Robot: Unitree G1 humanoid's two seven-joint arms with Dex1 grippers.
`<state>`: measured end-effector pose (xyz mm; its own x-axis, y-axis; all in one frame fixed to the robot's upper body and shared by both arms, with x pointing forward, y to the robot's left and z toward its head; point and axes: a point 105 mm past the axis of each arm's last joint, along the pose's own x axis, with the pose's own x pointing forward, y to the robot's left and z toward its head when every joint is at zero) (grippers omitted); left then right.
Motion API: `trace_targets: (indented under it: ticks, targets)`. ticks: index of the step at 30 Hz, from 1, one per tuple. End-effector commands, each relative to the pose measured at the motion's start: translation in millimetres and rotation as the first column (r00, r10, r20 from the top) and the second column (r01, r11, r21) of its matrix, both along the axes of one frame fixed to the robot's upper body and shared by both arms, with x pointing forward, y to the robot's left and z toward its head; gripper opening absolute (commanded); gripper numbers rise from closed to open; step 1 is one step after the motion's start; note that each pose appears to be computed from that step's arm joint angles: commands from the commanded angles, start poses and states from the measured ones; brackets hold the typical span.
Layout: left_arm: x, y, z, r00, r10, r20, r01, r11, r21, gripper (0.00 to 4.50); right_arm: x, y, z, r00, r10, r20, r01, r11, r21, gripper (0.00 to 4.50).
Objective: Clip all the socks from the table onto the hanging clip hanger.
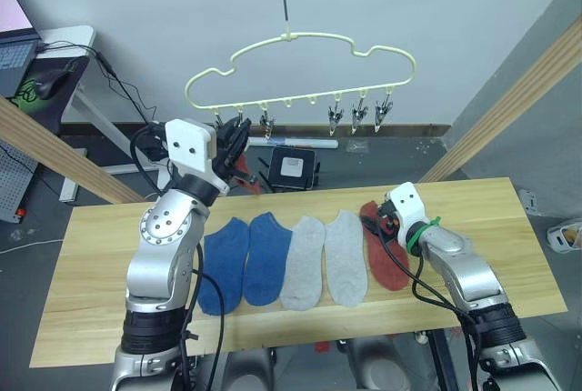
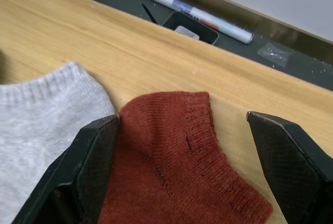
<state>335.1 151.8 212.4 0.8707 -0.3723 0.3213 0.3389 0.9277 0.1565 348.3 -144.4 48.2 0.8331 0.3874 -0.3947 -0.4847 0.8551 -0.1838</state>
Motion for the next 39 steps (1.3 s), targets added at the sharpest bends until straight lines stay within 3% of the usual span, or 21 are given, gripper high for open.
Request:
trace_targets:
  ticks: [1,5,14,20,23,26,32,39]
  targets:
    - [-3.6,1.2,-0.7,1.000,0.000,0.000,0.000,1.000,0.006,0.25,1.2,3.7,-1.2,1.000,0.004,0.008,-0.004,1.000,-0.019,4.09]
    - [-3.4,1.7,0.1,1.000,0.002,0.003,-0.002,1.000,0.006,0.25,1.5,3.6,-3.5,1.000,-0.016,-0.004,0.016,1.000,-0.017,3.23]
    - [-4.7,3.3,1.8,1.000,-0.002,0.005,0.002,1.000,0.003,0.25,-1.8,8.3,-3.6,1.000,-0.019,-0.004,0.019,1.000,-0.006,0.02]
    - [-7.6,4.9,7.4,0.999,-0.040,-0.004,0.040,0.999,-0.030,0.25,-8.9,25.4,20.0,0.994,0.084,0.072,-0.084,0.996,-0.002,0.00]
    - [-10.7,4.3,13.2,0.996,-0.090,-0.019,0.088,0.993,-0.079,0.25,-18.1,49.0,46.3,0.965,0.212,0.154,-0.214,0.977,-0.003,0.00]
    - [-14.5,5.4,21.6,0.990,-0.140,-0.032,0.135,0.983,-0.121,0.25,-29.7,78.5,77.5,0.898,0.358,0.257,-0.364,0.931,-0.024,0.00]
    - [-19.9,2.8,31.6,0.965,-0.248,-0.081,0.227,0.952,-0.204,0.25,-41.4,122.5,117.1,0.765,0.514,0.389,-0.533,0.844,-0.067,0.00]
    - [-25.5,-0.1,44.0,0.931,-0.348,-0.109,0.307,0.910,-0.279,0.25,-43.0,157.7,143.1,0.655,0.585,0.478,-0.624,0.776,-0.095,0.00]
